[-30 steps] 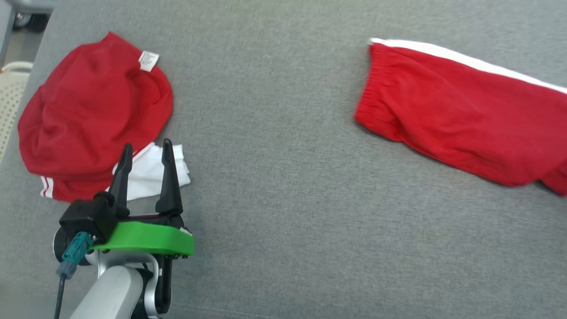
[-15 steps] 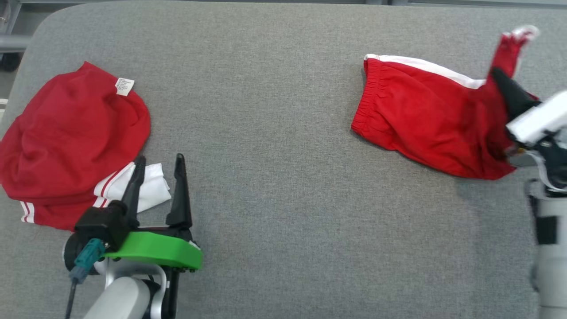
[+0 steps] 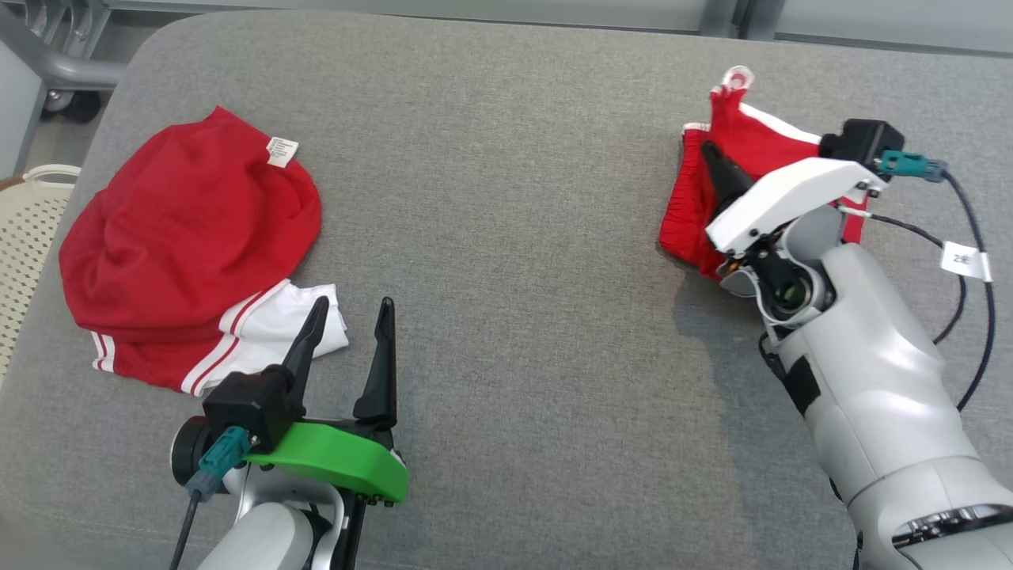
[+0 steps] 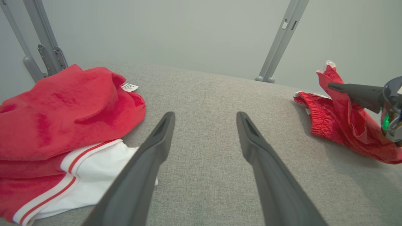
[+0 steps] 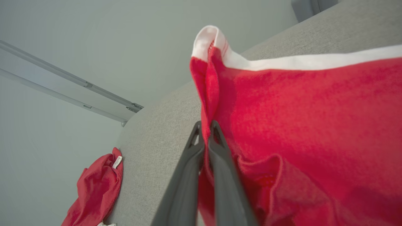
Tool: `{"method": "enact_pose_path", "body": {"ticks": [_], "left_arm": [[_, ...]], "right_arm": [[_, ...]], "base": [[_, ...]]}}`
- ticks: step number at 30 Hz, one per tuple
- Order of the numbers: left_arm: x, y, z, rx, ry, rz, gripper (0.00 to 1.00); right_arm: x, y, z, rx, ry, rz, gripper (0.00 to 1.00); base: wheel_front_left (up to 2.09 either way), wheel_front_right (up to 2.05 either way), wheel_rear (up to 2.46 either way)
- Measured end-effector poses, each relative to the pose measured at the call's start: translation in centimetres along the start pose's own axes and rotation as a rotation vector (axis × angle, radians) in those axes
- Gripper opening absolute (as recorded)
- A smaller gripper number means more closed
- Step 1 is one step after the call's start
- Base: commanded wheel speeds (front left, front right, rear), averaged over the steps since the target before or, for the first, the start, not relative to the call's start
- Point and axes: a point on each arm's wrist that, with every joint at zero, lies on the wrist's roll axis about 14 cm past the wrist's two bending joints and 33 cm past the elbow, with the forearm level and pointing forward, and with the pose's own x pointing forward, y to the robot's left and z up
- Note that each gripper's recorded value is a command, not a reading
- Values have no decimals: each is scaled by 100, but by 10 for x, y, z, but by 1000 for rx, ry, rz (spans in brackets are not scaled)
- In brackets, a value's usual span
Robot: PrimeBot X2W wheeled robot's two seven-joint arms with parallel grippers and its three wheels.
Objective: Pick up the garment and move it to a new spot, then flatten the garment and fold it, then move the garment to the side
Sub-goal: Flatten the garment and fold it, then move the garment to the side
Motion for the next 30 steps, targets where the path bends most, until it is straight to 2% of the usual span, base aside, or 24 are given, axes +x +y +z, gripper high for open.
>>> {"method": "enact_pose_path", "body": {"ticks": [2,3,4,10,16,18,22,25,30], "left_arm": [[-2,1,-1,1,3,4,100],[-3,1,-1,1,2,4,100],[-3,1,-1,1,2,4,100],[-1,3,3,2,-13,9,100],[1,1,2,-3,-15,9,100],[3,-1,2,-9,-17,5,100],[7,-13,0,-22,-12,-31,100],[11,-18,-4,-28,-3,-47,100],[18,-20,-14,-35,25,-54,100]], "right_arm": [[5,7,-8,-15,19,10,0],[6,10,-11,-24,23,11,35],[7,11,-14,-43,29,12,100],[8,24,-4,-121,-38,41,100],[-2,41,25,-160,-147,105,100],[-12,24,36,-187,-167,79,100],[-45,-54,59,-244,-176,-91,100],[-65,-99,73,-260,-180,-199,100],[-71,-136,52,-184,-111,-286,100]], "base": [[0,0,0],[0,0,0],[0,0,0],[0,0,0],[0,0,0],[0,0,0],[0,0,0],[0,0,0],[0,0,0]]}}
